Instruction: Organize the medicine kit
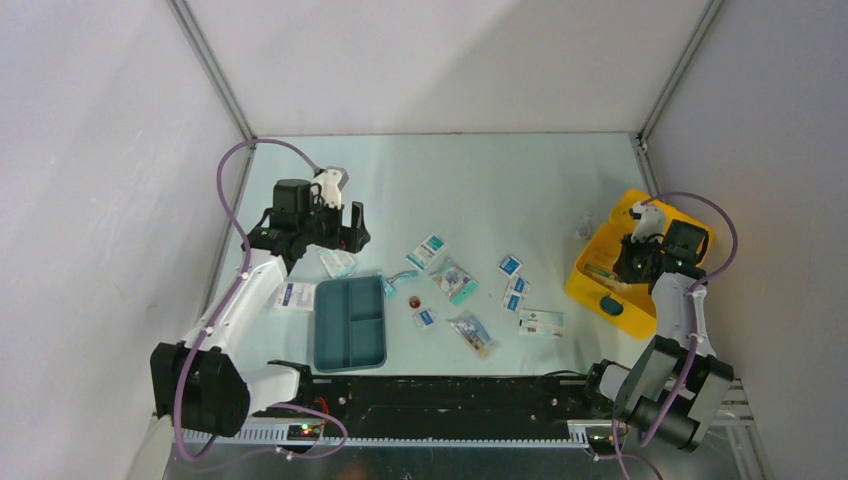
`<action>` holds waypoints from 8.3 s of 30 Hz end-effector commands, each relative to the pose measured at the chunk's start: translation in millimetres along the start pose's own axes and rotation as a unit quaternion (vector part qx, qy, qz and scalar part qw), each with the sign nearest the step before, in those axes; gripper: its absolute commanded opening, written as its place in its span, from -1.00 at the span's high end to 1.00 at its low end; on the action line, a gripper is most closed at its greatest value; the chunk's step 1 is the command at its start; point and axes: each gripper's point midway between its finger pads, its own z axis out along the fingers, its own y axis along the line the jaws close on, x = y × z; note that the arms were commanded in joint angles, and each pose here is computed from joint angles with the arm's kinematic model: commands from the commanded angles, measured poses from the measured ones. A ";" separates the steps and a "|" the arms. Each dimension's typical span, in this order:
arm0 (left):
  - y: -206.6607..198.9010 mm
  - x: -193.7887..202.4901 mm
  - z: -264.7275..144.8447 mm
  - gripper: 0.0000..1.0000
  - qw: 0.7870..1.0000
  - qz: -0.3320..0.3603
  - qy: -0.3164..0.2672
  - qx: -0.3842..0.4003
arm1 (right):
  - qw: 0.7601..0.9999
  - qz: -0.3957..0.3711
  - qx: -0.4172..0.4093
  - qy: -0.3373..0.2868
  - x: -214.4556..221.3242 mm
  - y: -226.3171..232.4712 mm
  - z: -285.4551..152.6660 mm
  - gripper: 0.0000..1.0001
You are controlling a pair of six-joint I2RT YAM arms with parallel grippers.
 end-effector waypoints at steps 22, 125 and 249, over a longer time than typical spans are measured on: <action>0.3 -20.2 -7.8 -0.92 0.999 0.030 -0.030 -0.007 | 0.997 0.067 0.014 -0.045 -23.8 -16.9 11.0 0.68; -21.8 3.0 -10.2 -0.91 0.995 0.100 -0.001 0.005 | 0.988 -0.140 -0.064 0.002 -125.7 139.9 -56.7 1.00; 114.8 129.4 75.1 0.01 0.874 -0.382 0.290 -0.080 | 0.947 -0.249 -0.176 0.101 -46.5 235.8 10.5 -0.26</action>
